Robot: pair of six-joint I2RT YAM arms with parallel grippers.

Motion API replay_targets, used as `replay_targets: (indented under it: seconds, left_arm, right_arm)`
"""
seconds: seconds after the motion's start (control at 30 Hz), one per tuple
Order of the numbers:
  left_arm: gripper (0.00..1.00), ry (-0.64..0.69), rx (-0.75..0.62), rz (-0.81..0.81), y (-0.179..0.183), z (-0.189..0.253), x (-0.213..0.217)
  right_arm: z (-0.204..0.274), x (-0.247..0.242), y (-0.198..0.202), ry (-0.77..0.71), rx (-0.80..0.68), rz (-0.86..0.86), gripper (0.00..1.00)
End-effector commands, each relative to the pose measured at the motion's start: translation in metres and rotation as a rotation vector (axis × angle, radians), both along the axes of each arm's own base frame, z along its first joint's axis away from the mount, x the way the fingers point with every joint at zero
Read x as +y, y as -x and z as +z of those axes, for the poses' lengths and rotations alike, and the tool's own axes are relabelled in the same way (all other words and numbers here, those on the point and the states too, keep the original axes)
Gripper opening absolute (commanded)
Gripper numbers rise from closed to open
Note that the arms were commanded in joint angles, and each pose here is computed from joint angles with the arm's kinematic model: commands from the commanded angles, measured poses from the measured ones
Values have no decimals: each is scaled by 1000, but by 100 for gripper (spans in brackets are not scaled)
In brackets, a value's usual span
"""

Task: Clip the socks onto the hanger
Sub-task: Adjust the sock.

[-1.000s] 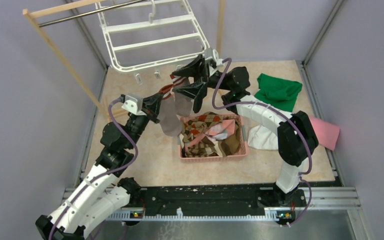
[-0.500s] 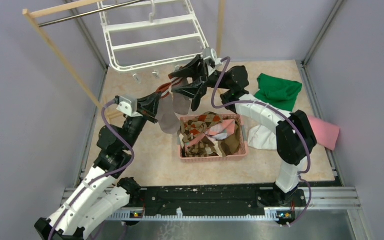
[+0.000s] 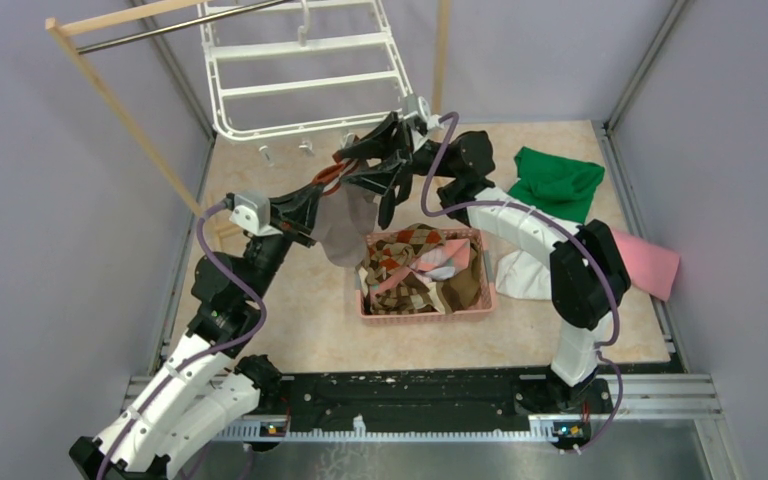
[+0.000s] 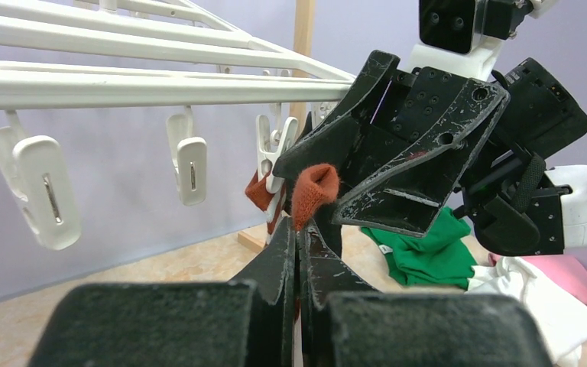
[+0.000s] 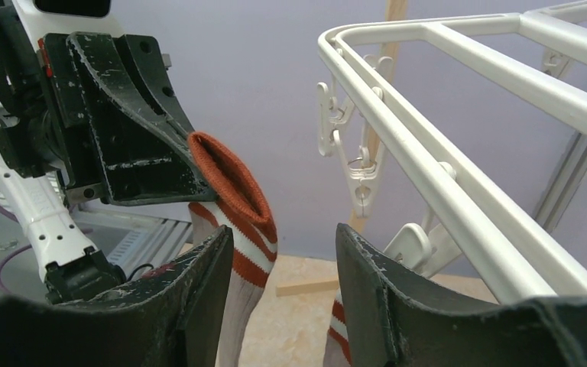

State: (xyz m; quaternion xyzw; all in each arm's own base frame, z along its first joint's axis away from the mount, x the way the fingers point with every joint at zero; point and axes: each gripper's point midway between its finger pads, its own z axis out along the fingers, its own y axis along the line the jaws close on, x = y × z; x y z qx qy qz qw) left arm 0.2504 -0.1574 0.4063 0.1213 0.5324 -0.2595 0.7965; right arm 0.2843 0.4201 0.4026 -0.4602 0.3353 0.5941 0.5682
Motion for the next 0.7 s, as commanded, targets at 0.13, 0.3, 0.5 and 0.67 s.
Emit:
replay_targets:
  seconds: [0.13,0.3,0.5,0.67]
  left_arm:
    - [0,51,-52,-22,6,13,0]
    - [0,58,-58,-28,7,14,0]
    - [0,88,-72,-37,12,17,2]
    - [0,127,-82,-51,17,18,4]
  right_arm:
    - [30,1,15,-64,-77,39,44]
    - [28,3,17,-59,-73,47,41]
    - [30,3,20,-60,-72,53,42]
    - [36,3,25,-72,-80,63,41]
